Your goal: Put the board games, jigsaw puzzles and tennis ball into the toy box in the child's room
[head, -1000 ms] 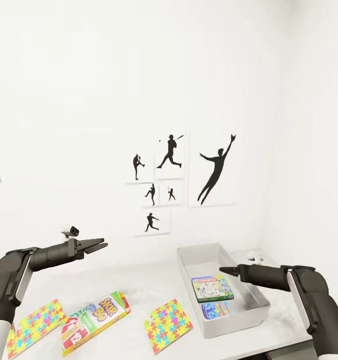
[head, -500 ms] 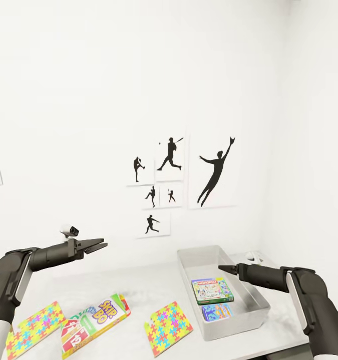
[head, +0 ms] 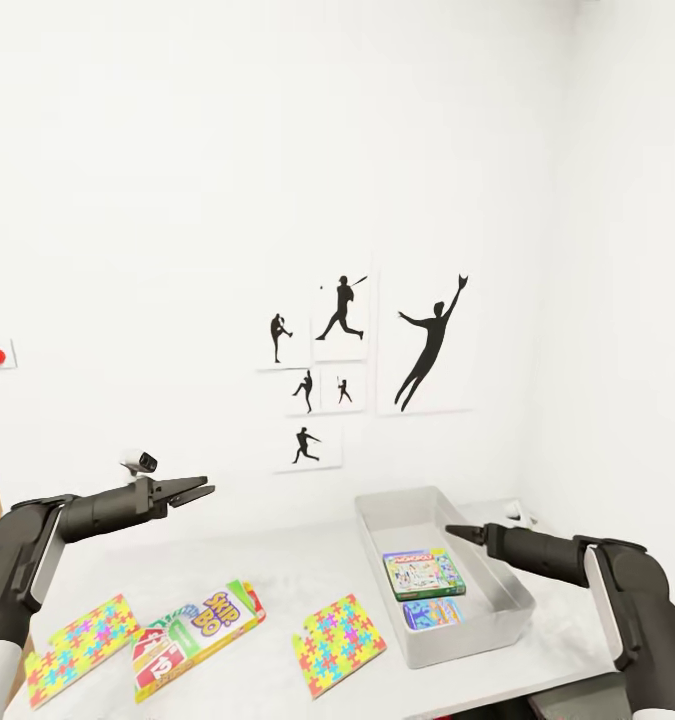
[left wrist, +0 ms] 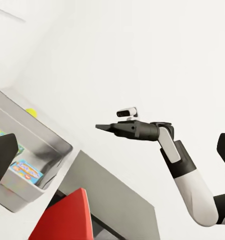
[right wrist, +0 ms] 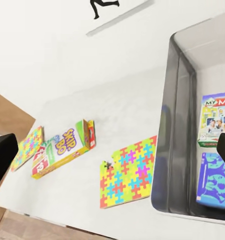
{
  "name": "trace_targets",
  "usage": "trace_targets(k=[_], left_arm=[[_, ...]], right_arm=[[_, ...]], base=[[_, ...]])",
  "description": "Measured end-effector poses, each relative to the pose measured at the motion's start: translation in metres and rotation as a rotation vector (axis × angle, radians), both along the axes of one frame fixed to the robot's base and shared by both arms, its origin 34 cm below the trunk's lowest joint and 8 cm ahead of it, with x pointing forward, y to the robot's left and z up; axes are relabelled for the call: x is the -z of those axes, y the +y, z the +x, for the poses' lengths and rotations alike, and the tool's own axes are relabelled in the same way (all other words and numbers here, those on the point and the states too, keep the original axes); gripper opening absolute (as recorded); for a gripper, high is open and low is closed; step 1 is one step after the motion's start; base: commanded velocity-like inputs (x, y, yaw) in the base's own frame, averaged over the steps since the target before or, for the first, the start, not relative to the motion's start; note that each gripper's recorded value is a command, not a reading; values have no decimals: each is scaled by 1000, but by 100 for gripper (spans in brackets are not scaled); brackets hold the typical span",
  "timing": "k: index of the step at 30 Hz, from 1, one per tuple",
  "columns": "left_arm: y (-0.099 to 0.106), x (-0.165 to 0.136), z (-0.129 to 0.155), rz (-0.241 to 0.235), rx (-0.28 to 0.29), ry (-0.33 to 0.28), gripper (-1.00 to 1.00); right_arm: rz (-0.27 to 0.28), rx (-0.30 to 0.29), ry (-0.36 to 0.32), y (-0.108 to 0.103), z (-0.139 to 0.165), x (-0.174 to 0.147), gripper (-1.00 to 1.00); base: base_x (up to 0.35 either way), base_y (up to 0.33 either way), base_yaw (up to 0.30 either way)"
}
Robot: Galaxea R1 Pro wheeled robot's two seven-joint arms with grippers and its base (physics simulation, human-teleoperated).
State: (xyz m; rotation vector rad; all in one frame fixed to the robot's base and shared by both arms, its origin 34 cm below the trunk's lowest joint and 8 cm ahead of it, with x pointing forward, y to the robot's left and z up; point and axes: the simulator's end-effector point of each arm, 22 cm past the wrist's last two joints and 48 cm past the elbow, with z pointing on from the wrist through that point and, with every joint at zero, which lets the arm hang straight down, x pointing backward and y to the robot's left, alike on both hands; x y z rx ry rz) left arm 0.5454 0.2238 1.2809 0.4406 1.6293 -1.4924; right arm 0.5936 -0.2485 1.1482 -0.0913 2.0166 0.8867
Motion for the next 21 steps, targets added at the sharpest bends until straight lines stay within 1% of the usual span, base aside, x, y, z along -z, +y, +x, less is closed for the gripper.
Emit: trace_targets(k=[4,7,11,16,21], left_arm=[[-1,0,0,-2,1,-2,100],[0,0,0,0,1,-1,100],[-1,0,0,0,1,-1,100],[0,0,0,0,0,0,100],[0,0,0,-1,1,-1,100]], right_arm=[[1,2,-7,-1,0,-2,100],[1,1,-10,-1,1,-2,100],[5,-3,-19,3,2,-3,100],[22,-10,-27,16,3,-3,100],[24,-9,-26,16,3,-2,100]], base=[[-38,17,0],[-111,120,0],[-145,199,0],[-165,226,0],[-197,224,0]])
